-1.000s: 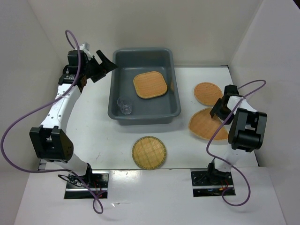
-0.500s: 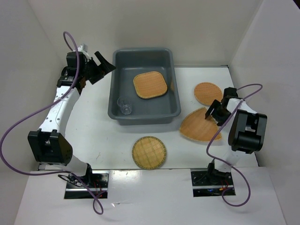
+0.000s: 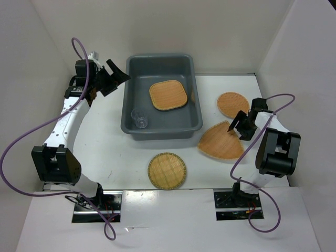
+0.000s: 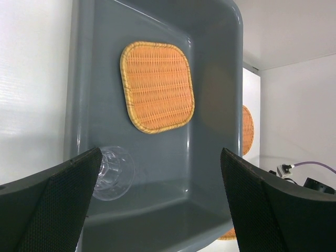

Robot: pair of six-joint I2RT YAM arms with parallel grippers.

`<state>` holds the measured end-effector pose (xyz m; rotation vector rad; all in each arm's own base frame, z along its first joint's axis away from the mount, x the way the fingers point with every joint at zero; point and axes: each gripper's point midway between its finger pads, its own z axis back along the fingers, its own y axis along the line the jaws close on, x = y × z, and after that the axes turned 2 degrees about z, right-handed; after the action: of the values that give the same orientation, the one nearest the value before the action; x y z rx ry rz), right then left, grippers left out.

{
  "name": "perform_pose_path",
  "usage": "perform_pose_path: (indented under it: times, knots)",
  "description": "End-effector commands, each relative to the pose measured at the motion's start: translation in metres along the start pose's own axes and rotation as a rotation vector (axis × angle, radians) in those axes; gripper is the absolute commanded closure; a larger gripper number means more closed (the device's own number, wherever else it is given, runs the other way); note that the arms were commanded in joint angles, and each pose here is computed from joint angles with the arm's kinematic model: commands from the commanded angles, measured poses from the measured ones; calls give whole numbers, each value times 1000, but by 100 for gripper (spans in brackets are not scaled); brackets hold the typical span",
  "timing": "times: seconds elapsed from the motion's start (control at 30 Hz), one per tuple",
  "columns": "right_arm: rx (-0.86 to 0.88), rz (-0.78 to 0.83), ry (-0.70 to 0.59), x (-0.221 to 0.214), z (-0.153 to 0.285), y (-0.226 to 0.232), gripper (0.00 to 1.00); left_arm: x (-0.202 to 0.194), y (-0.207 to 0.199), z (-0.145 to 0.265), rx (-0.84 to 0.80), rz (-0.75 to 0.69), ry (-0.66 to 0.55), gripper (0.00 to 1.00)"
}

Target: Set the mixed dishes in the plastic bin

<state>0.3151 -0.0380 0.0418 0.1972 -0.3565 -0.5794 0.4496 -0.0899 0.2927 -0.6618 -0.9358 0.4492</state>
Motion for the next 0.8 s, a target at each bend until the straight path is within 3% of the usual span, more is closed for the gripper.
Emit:
perform_pose_path:
  times: [0.0, 0.27, 0.5, 0.7, 0.77]
  knots:
    - [-13, -11, 31, -8, -4, -5, 25, 10, -13, 11, -49, -10, -33, 0]
    - [-9, 2, 108, -14, -24, -6, 28, 17, -13, 13, -33, -32, -60, 0]
    - [35, 10, 122, -16, -26, 0, 55, 19, -6, 15, -5, -25, -72, 0]
    - [60, 21, 79, -13, -9, 6, 71, 20, 1, 15, 13, -18, -77, 0]
    - [60, 12, 79, -14, -6, 7, 87, 17, 5, 13, 20, -15, -69, 0]
